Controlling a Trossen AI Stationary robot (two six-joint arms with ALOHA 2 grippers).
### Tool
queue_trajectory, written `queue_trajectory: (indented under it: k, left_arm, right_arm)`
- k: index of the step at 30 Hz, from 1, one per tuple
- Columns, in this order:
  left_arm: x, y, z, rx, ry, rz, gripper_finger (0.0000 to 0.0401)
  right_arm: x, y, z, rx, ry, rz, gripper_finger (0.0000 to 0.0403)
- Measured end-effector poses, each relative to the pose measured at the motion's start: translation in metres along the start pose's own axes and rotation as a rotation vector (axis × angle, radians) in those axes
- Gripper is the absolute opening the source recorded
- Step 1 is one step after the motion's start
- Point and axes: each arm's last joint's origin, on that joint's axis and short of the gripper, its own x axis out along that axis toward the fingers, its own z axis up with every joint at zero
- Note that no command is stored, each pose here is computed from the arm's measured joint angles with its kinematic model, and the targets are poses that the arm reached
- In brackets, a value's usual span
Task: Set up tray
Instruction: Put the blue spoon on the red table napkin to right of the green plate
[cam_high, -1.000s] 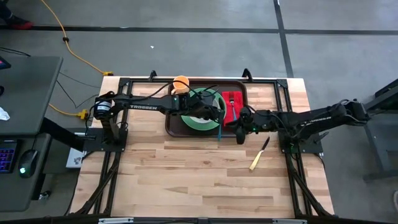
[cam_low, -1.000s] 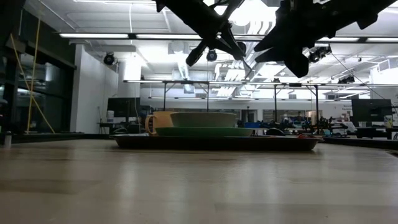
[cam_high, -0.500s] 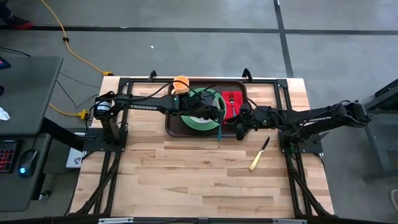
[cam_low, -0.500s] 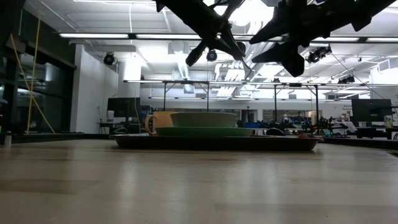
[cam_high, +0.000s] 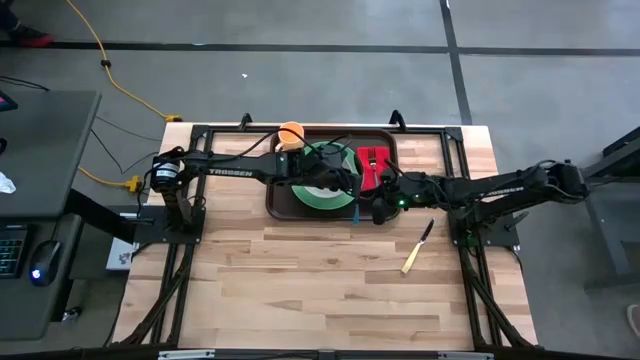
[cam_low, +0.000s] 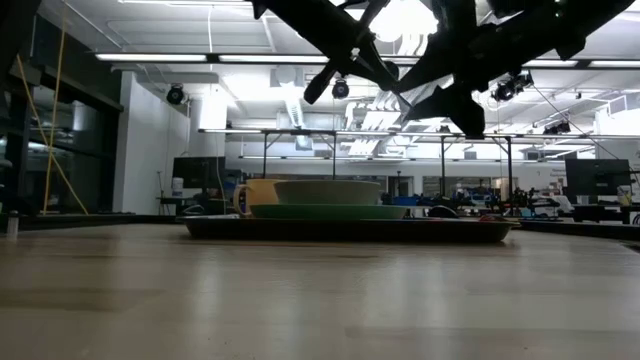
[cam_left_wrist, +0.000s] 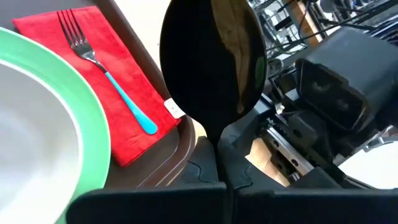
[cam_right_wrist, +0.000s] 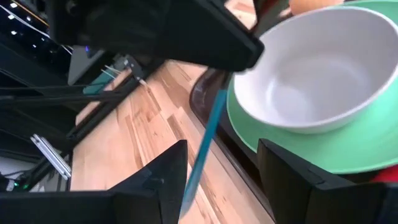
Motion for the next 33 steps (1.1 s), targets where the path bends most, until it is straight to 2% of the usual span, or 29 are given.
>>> queue_trajectory:
  k: [8, 20, 33]
  left_arm:
    - [0.0000, 0.0004, -0.0003, 0.008, 0.003, 0.004, 0.0010]
    - [0.0000, -0.0001, 0.0003, 0.008, -0.001, -0.002, 0.0010]
    - [0.0001, -0.0010, 0.0013, 0.006, -0.014, -0.010, 0.0008]
  right_arm:
    - [0.0049, 0.0003, 0.0005, 0.009, -0.031, -0.004, 0.0169]
    - [0.0048, -0.0005, 0.0006, 0.026, -0.042, -0.022, 0.0125]
    - [0.0046, -0.0017, 0.0006, 0.036, -0.059, -0.054, 0.0123]
